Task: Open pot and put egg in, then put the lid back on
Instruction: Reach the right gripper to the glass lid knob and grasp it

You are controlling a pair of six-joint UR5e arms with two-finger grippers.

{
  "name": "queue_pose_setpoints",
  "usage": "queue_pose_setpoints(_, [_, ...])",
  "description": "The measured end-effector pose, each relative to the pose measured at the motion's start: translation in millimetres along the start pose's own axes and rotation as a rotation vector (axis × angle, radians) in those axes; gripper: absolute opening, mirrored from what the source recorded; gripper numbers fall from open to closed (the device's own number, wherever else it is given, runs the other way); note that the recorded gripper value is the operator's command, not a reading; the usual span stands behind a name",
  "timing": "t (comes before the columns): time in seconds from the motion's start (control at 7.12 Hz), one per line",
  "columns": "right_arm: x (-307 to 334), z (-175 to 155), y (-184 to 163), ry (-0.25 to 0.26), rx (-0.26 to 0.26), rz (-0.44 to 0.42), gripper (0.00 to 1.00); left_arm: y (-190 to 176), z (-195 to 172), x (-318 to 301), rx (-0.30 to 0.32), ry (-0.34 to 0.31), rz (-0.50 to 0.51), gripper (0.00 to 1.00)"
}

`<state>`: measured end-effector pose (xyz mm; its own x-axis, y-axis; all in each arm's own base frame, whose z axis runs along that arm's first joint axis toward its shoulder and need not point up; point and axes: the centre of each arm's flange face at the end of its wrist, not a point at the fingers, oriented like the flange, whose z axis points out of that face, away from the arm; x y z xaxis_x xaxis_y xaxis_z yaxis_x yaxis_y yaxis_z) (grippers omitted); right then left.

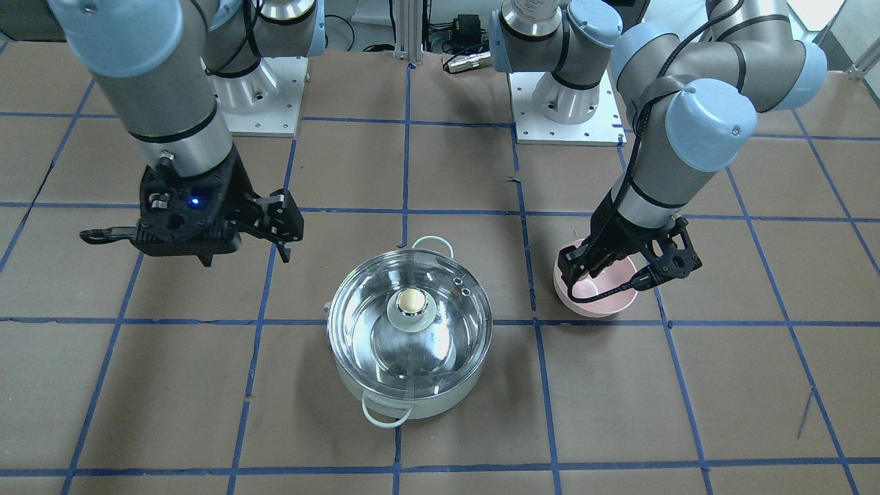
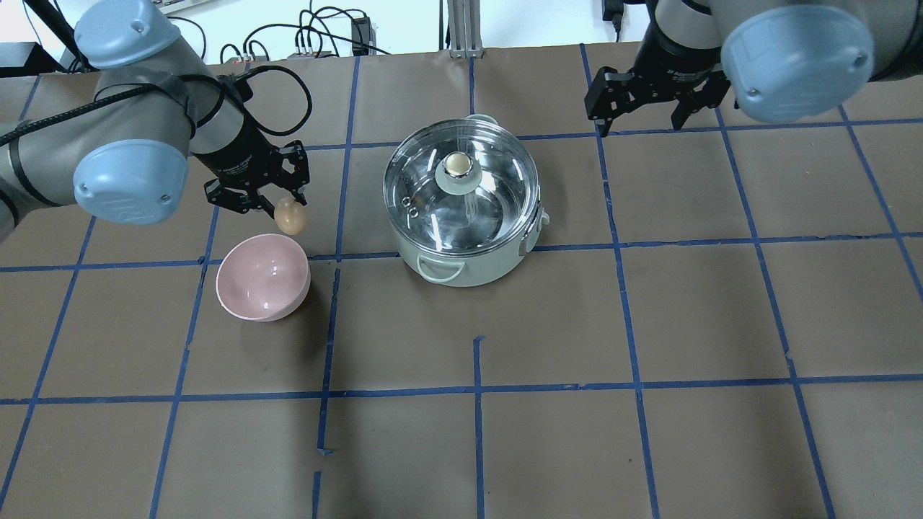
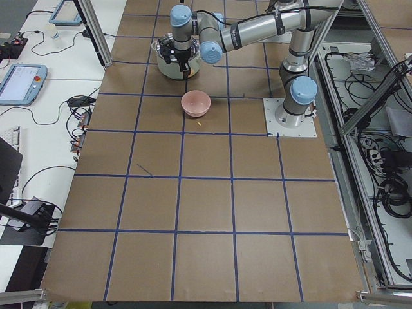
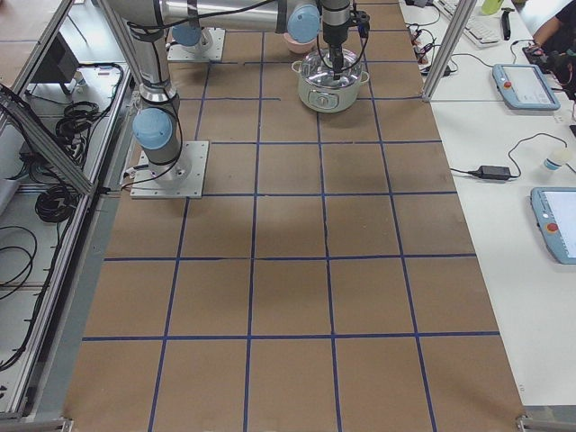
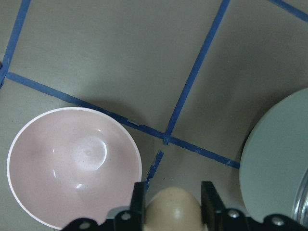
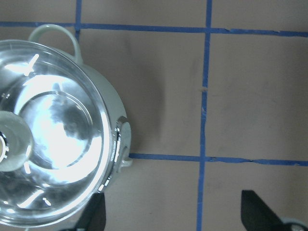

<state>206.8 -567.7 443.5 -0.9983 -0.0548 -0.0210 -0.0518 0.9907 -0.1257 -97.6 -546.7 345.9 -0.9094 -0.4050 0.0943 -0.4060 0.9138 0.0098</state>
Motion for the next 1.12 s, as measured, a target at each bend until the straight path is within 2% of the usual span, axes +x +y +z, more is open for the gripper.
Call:
queue_pose_setpoints(0.42, [-107.8, 18.1, -24.7, -0.034, 0.040, 0.035, 0.98, -0.2, -0.6, -0.8, 0.001, -0.001, 0.001, 0.07])
queue_pose_setpoints(0.56, [-127.8, 35.0, -28.4, -0.041, 0.046, 0.030, 0.98, -0.2, -0.7, -0.8, 0.001, -0.001, 0.001, 0.07])
queue_pose_setpoints(0.7, [-139.8, 57.9, -30.0, -0.043, 0.039, 0.022, 0.92, -0.3, -0.9, -0.8, 0.002, -0.001, 0.001, 0.07])
queue_pose_setpoints(0.84, [-146.5, 77.3, -26.9, -0.041, 0.028, 0.015, 0.91, -0.5, -1.2, -0.8, 0.002, -0.001, 0.001, 0.07])
queue_pose_setpoints(1.12, [-152.9, 95.3, -21.6, -0.044, 0.027, 0.010, 0.87, -0.6, -1.5, -0.6, 0.003, 0.000, 0.001, 0.07])
